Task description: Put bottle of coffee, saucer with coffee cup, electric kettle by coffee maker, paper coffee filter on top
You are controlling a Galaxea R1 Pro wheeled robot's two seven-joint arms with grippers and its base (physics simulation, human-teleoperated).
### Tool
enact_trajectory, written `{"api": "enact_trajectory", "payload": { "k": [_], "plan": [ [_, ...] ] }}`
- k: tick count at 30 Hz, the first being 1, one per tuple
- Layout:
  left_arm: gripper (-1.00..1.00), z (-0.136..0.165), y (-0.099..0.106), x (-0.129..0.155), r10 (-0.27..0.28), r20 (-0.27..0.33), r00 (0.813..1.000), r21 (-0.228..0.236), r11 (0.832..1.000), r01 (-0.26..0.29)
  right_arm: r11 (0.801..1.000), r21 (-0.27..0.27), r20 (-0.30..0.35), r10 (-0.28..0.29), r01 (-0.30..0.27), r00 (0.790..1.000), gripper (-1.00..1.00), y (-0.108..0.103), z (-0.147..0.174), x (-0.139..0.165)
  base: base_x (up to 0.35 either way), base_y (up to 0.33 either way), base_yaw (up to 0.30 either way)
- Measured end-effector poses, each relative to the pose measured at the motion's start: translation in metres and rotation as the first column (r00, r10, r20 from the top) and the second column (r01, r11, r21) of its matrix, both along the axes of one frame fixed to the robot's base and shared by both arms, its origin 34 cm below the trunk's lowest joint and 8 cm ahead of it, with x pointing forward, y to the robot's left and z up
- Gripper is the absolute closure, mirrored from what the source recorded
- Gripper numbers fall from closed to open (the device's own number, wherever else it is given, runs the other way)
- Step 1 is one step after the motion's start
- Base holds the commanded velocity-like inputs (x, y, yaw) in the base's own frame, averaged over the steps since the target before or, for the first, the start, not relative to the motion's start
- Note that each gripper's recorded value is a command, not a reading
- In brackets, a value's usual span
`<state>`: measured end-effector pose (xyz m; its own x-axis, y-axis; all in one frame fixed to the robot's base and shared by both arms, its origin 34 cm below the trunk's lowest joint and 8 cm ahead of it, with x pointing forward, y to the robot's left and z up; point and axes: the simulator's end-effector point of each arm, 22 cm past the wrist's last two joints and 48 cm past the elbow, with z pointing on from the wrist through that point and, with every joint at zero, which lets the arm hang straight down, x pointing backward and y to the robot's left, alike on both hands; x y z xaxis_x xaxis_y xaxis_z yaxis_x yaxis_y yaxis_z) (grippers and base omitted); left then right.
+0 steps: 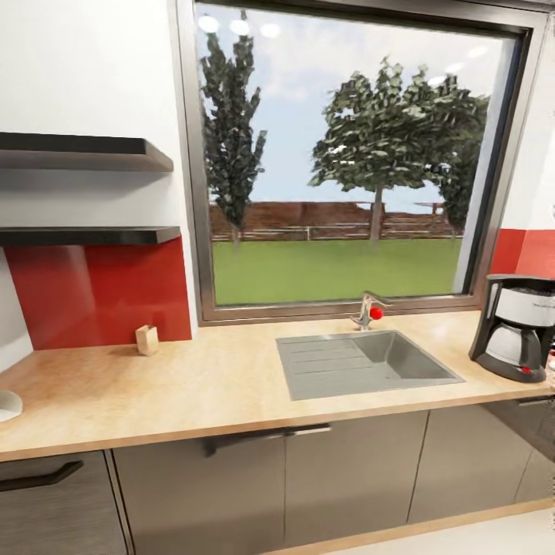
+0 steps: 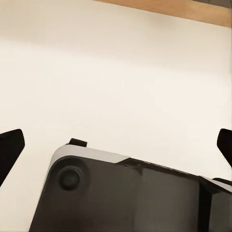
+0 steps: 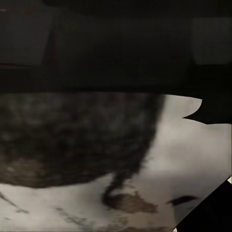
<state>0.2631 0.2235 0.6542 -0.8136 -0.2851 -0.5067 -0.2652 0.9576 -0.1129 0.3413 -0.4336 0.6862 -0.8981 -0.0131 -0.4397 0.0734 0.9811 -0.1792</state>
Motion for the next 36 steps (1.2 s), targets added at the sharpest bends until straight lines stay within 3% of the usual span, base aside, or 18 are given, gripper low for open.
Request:
{"api": "enact_trajectory", "payload": {
  "k": [16, 36],
  "plan": [
    [-1.0, -0.0001, 0.0, -0.0003, 0.0, 0.0, 1.0, 0.0, 1.0, 0.0, 1.0, 0.001, 0.0, 0.001, -0.001, 1.0, 1.0, 0.0012, -0.0003, 0.0002, 0.0, -0.33, 0.235],
    [-1.0, 0.0, 0.0, -0.0001, -0.001, 0.0, 1.0, 0.0, 1.0, 0.001, 1.0, -0.008, 0.031, 0.014, -0.014, 0.999, 1.0, -0.0011, 0.0002, -0.0044, 0.0, -0.331, 0.015]
  ]
}}
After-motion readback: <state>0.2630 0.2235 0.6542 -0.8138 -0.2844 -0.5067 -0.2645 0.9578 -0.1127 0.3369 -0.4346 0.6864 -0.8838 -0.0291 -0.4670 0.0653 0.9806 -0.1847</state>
